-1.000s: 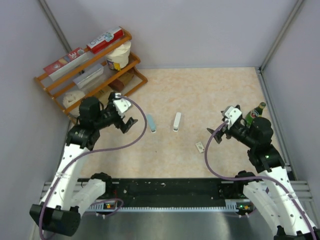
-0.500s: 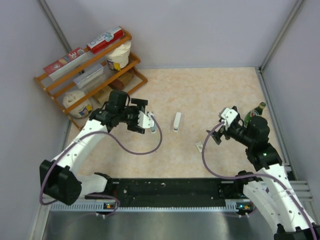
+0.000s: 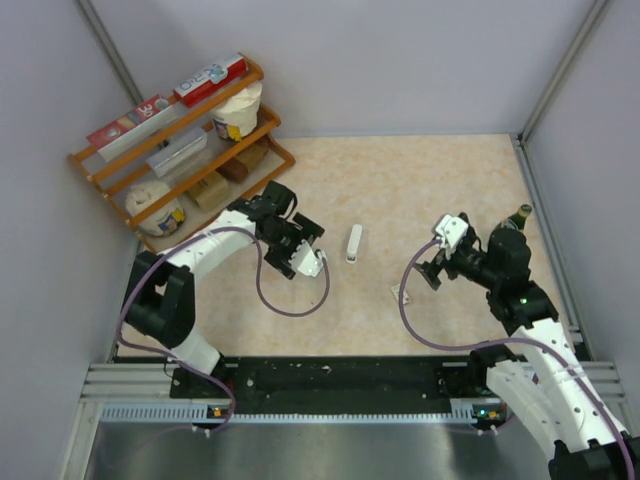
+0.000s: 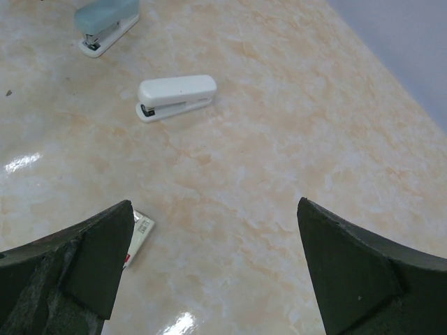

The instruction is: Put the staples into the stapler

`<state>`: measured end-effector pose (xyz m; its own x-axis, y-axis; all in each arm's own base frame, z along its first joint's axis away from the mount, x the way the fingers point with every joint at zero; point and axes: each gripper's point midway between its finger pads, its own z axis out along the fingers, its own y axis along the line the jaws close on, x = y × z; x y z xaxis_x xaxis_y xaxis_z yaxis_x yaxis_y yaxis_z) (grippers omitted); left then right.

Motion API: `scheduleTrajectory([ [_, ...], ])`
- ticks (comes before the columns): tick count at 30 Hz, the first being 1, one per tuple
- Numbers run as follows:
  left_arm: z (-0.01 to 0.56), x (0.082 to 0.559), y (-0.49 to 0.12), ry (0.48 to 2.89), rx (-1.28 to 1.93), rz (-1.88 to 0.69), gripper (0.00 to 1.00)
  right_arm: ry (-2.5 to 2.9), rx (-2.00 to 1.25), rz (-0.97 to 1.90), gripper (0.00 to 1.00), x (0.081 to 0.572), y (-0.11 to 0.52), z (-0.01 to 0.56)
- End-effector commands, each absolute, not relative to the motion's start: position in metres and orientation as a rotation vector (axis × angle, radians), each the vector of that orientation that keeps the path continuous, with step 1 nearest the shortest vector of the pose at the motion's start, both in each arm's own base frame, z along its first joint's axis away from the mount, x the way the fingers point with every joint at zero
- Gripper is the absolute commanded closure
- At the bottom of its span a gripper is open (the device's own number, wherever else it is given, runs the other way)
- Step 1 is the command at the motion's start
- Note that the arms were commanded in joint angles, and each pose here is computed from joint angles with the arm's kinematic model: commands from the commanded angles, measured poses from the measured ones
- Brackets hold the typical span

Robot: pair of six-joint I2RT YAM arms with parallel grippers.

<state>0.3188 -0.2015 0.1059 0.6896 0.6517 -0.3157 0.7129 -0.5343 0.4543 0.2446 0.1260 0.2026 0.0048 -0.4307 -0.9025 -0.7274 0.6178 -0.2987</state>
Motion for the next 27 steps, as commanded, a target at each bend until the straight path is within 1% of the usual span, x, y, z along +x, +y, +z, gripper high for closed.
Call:
scheduleTrajectory([
  [1,0.101,0.332,-0.205,0.984,2.417,-0.089,0.04,1.600,-0.991,0.294,0.02,0.247,0.126,0.206],
  [9,0.075,0.348,-0.211,1.008,2.451,-0.068,0.12,1.603,-1.002,0.305,0.02,0.246,0.127,0.203],
  [12,0.066,0.353,-0.214,1.012,2.463,-0.054,0.16,1.603,-1.001,0.297,0.02,0.247,0.126,0.203],
  [14,0.060,0.354,-0.214,1.018,2.487,-0.043,0.26,1.598,-1.003,0.296,0.02,0.246,0.126,0.203],
  [17,0.054,0.354,-0.215,1.024,2.507,-0.037,0.36,1.599,-1.008,0.302,0.02,0.245,0.127,0.202],
  [19,0.052,0.353,-0.215,1.019,2.522,-0.036,0.39,1.597,-1.010,0.303,0.02,0.245,0.127,0.202],
  [21,0.051,0.351,-0.213,1.020,2.536,-0.037,0.46,1.596,-1.009,0.302,0.02,0.245,0.127,0.202],
  [27,0.054,0.343,-0.214,1.043,2.532,-0.067,0.52,1.588,-1.018,0.312,0.02,0.243,0.129,0.202],
])
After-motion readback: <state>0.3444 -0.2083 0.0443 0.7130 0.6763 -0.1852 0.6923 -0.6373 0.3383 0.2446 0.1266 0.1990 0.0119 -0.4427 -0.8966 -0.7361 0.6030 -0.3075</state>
